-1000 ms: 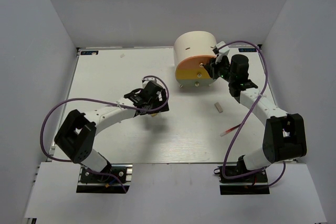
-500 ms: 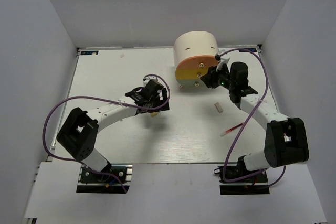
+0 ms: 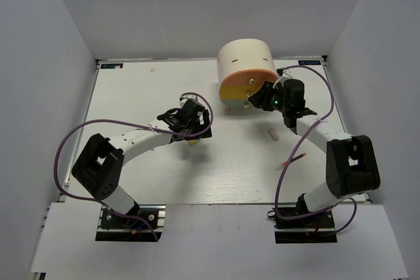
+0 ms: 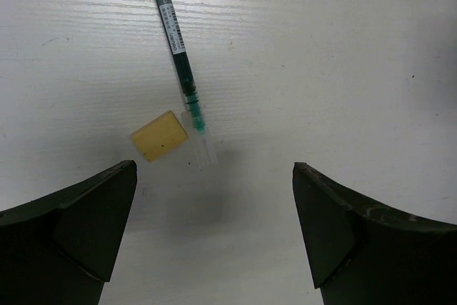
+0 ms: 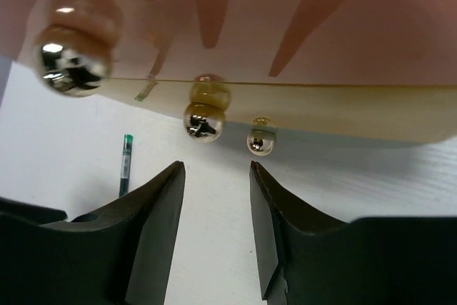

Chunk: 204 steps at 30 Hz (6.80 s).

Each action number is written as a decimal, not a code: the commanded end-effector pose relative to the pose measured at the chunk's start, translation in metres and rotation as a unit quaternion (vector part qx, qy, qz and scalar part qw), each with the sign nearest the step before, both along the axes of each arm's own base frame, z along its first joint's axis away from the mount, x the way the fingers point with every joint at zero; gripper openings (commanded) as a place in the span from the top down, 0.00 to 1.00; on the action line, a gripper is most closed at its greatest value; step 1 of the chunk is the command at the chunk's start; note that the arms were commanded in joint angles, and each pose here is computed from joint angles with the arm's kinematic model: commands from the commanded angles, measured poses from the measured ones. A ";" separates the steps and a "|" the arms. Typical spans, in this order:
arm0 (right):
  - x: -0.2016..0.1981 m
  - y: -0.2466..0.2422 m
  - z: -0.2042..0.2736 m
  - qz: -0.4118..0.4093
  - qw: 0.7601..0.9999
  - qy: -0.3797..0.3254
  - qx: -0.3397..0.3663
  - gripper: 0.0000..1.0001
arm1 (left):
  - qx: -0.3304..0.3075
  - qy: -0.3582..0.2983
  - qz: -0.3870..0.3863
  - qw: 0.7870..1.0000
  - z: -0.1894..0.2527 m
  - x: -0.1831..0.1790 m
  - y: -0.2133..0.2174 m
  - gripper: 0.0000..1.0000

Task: Sort the stationery into containers
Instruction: Open the drawer in the storage box, then pick up the pen from the center of the board, then place the pen in the storage box, then pick up the stationery from the center of the board.

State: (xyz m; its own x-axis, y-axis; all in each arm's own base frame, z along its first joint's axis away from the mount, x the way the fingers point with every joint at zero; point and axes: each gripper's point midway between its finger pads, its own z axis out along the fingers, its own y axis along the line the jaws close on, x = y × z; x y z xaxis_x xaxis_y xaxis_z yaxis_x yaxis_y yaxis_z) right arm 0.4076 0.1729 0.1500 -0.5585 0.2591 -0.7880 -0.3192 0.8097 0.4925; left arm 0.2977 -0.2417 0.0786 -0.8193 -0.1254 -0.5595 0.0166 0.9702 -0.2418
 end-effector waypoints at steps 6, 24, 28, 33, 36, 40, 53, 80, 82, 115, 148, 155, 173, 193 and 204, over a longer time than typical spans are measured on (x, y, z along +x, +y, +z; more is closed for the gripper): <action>0.013 0.003 0.008 -0.067 0.993 0.038 0.087 0.52 | -0.009 -0.023 0.003 1.000 0.020 0.005 0.001 0.00; 0.030 0.011 0.009 -0.095 0.982 0.061 0.153 0.50 | -0.009 -0.025 0.009 1.000 0.022 0.005 0.004 0.00; 0.037 0.011 0.013 -0.099 0.981 0.056 0.159 0.50 | -0.009 -0.025 0.009 1.000 0.022 0.005 0.004 0.00; 0.039 0.015 0.015 -0.100 0.978 0.060 0.175 0.52 | -0.003 -0.018 0.009 1.000 0.018 0.003 0.005 0.00; 0.043 0.013 0.019 -0.109 0.976 0.056 0.179 0.54 | -0.003 -0.017 0.009 1.000 0.017 0.005 0.003 0.00; 0.046 0.011 0.023 -0.114 0.976 0.050 0.178 0.60 | -0.003 -0.017 0.009 1.000 0.017 0.005 0.003 0.00; 0.017 0.011 0.013 -0.101 0.976 0.074 0.179 0.82 | 0.000 -0.014 0.009 1.000 0.014 0.009 0.000 0.01; -0.051 0.001 -0.008 -0.093 0.972 0.124 0.178 0.84 | 0.075 -0.015 0.062 0.995 -0.021 0.062 0.019 0.26; -0.050 0.000 -0.007 -0.096 0.972 0.121 0.179 0.71 | 0.068 -0.015 0.063 0.996 -0.021 0.067 0.018 0.26; -0.098 -0.029 0.005 0.055 0.998 0.023 0.003 0.73 | 0.047 -0.071 0.000 0.996 0.019 0.088 0.001 1.00; -0.140 -0.050 -0.009 0.269 0.933 -0.142 -0.194 1.00 | -0.148 -0.549 -0.388 0.725 0.271 0.105 -0.158 1.00; -0.139 -0.055 -0.005 0.268 0.927 -0.155 -0.210 0.84 | -0.146 -0.524 -0.397 0.740 0.241 0.108 -0.171 0.80; -0.159 -0.074 -0.016 0.490 0.759 -0.253 -0.345 0.46 | -0.177 -0.566 -0.322 0.738 0.351 0.065 -0.131 0.26; -0.201 -0.126 -0.084 0.682 0.604 -0.187 -0.368 0.36 | -0.123 -0.275 -0.077 0.950 0.134 -0.021 0.032 0.06; -0.193 -0.137 -0.130 0.673 0.592 -0.161 -0.414 0.37 | -0.118 -0.246 -0.052 0.961 0.115 -0.023 0.038 0.04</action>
State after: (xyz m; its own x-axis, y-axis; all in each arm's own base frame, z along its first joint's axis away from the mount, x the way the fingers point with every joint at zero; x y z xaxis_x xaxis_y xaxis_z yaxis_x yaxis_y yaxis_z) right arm 0.1961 0.0389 0.0269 0.2554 -0.8200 -0.5123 -0.9636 -0.2592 -0.0655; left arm 0.2745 -0.2090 0.1950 -0.4728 -0.1993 -0.8583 0.3173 0.8703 -0.3768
